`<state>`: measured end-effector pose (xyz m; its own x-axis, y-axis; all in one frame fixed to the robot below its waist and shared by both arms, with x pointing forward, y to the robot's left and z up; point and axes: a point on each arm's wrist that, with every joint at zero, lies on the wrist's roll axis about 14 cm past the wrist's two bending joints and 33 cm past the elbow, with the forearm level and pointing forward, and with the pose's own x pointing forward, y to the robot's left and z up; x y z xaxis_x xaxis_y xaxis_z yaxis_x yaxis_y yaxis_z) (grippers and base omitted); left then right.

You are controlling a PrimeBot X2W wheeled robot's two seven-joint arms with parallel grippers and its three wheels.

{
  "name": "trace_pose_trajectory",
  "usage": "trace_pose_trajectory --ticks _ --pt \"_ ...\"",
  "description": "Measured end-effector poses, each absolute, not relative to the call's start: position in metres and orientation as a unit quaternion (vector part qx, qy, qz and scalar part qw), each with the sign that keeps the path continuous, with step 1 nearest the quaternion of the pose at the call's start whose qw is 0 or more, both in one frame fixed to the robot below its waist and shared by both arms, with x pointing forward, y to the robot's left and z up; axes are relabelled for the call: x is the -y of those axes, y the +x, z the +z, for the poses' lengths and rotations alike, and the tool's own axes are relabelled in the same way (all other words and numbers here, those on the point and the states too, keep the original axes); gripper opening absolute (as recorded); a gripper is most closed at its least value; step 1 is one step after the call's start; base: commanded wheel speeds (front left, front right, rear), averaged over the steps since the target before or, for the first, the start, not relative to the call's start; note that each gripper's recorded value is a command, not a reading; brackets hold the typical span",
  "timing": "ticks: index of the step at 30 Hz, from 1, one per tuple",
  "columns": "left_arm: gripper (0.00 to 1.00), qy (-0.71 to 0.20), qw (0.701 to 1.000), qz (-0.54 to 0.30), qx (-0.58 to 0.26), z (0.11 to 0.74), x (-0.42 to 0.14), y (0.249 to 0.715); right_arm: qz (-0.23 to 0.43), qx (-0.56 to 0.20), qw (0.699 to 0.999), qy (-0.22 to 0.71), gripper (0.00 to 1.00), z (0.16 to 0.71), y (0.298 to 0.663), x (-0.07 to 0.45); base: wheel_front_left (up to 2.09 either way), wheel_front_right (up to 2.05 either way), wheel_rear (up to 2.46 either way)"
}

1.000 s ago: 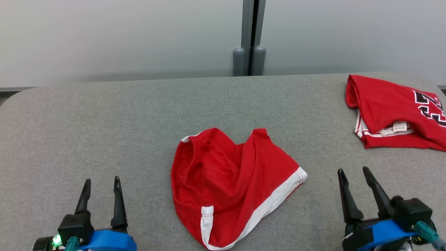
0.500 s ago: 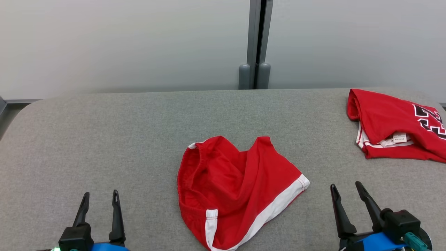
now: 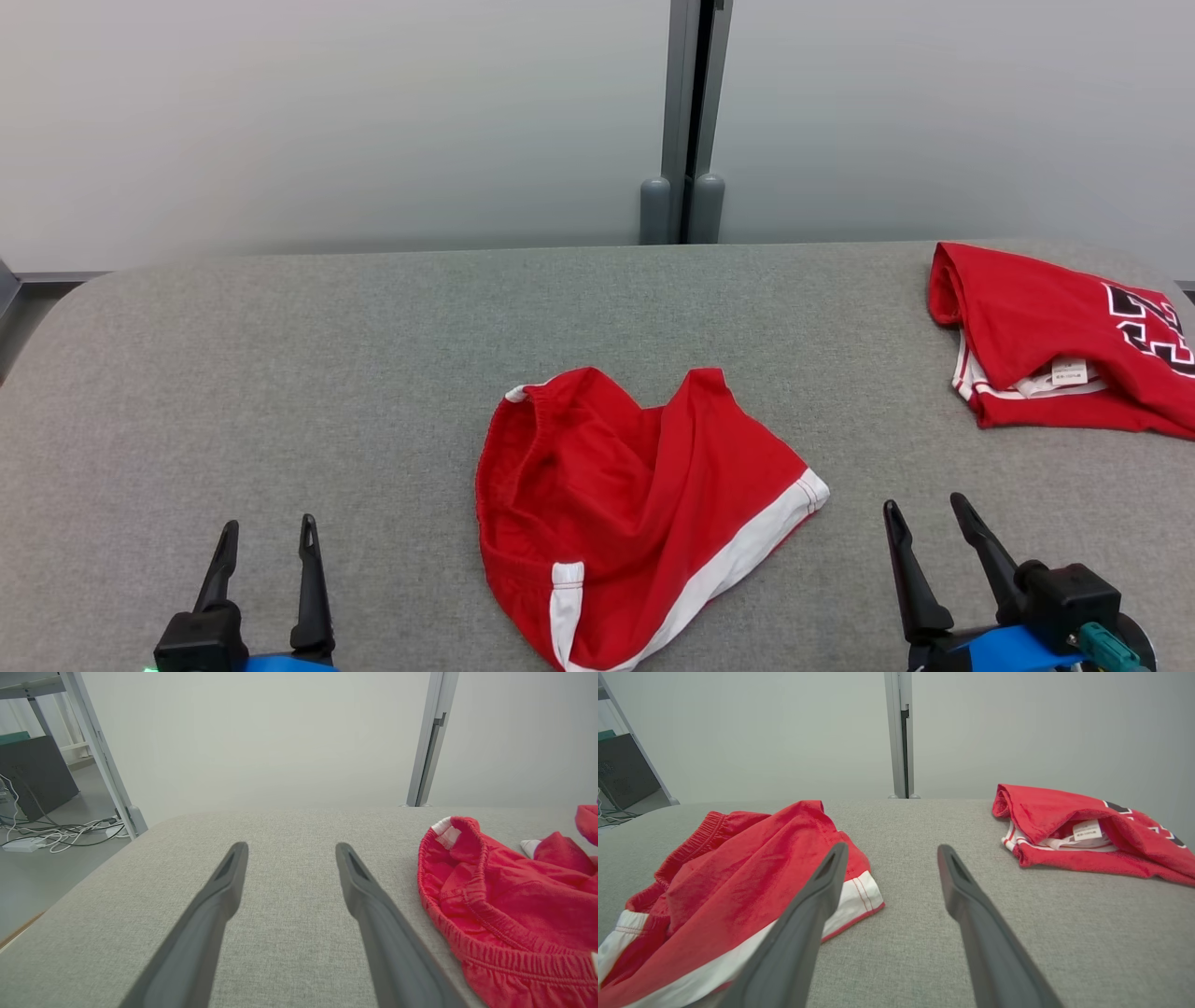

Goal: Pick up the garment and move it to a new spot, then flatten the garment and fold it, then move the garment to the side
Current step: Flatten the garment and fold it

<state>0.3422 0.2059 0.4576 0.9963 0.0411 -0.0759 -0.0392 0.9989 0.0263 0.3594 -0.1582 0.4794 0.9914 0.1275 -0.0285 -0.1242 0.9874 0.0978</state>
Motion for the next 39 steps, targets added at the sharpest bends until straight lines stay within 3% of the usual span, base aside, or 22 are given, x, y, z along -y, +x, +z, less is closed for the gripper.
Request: trace_pose_trajectory --ticks 10,20,31,39 --pt "1.00 0.011 0.999 0.003 -0.042 0.455 -0.197 0.343 0.063 -0.029 0.996 0.049 1.00 0.474 0.358 0.158 0.00 0.00 0.00" --pt "1.00 0.039 0.987 -0.150 -0.050 0.460 -0.120 0.366 0.083 -0.054 0.995 0.008 1.00 0.466 0.379 0.161 0.00 0.00 0.00" --pt "1.00 0.076 0.938 -0.304 -0.146 0.430 -0.047 0.345 0.092 -0.083 0.992 -0.003 1.00 0.448 0.392 0.164 0.00 0.00 0.00" --pt "1.00 0.107 0.897 -0.363 -0.229 0.406 -0.035 0.327 0.088 -0.095 0.992 -0.001 1.00 0.439 0.393 0.169 0.00 0.00 0.00"
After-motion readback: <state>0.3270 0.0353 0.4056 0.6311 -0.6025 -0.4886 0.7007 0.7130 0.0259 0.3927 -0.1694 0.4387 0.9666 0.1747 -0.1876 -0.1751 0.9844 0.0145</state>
